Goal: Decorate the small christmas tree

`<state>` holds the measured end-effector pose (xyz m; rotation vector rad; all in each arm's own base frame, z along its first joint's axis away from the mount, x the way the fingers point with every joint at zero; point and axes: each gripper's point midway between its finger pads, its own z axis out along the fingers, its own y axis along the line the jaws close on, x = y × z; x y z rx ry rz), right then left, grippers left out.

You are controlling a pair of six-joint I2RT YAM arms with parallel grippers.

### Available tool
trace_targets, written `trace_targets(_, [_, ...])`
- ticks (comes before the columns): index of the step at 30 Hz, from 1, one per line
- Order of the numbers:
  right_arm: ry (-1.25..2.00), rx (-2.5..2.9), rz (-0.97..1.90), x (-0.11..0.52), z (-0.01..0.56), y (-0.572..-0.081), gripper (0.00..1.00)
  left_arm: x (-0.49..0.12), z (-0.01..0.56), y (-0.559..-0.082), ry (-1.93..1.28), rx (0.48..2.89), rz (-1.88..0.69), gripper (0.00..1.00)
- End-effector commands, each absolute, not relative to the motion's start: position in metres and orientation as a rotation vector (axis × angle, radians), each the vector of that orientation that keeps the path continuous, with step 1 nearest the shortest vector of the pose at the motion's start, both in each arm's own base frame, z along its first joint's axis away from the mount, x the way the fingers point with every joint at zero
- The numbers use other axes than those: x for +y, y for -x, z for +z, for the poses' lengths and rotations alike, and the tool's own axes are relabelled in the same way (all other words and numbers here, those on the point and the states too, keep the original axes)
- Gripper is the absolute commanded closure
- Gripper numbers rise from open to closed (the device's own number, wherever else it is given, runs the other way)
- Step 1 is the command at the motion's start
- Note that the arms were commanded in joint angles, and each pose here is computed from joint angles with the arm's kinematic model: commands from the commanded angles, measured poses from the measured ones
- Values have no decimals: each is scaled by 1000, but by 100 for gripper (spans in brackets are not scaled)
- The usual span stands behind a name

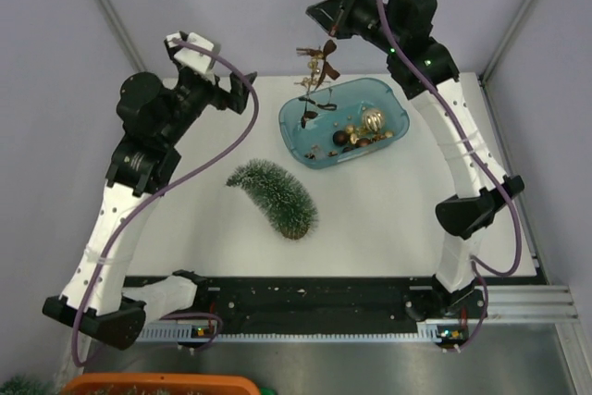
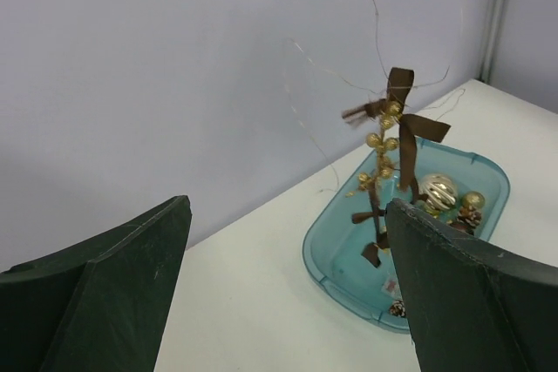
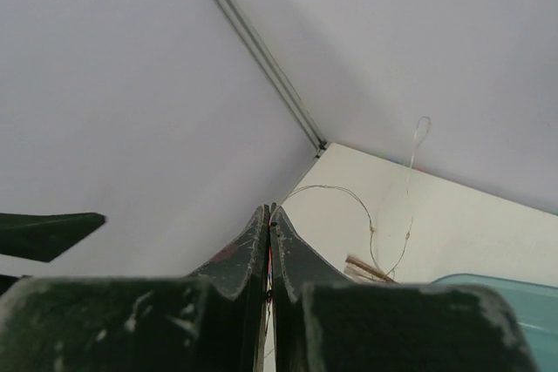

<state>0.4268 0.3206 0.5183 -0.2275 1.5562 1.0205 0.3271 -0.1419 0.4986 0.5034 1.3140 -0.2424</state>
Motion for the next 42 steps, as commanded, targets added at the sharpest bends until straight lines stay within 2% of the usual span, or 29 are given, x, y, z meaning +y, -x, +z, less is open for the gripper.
trace_targets(1, [295, 1352, 1093, 304, 590, -380, 100, -170, 523, -312, -656, 1227, -361, 1])
trace_targets(6, [322, 1314, 1157, 307, 602, -366, 100, -194, 510, -331, -745, 1268, -542, 2])
trace_targets(20, [358, 1309, 1207, 309, 602, -359, 100, -253, 491, -357, -982, 1307, -905, 12])
trace_targets(31, [363, 1302, 1244, 313, 598, -362, 100, -279, 486, -377, -999, 1290, -945, 18])
trace_targets(34, [364, 1290, 1271, 315, 601, -362, 100, -281, 483, -388, -988, 1290, -921, 21])
trace_targets(38, [357, 1259, 1298, 313, 609, -361, 100, -285, 477, -398, -1010, 1278, -887, 33])
trace_targets(42, [362, 1238, 1333, 313, 615, -359, 100, -288, 475, -415, -975, 1287, -849, 35])
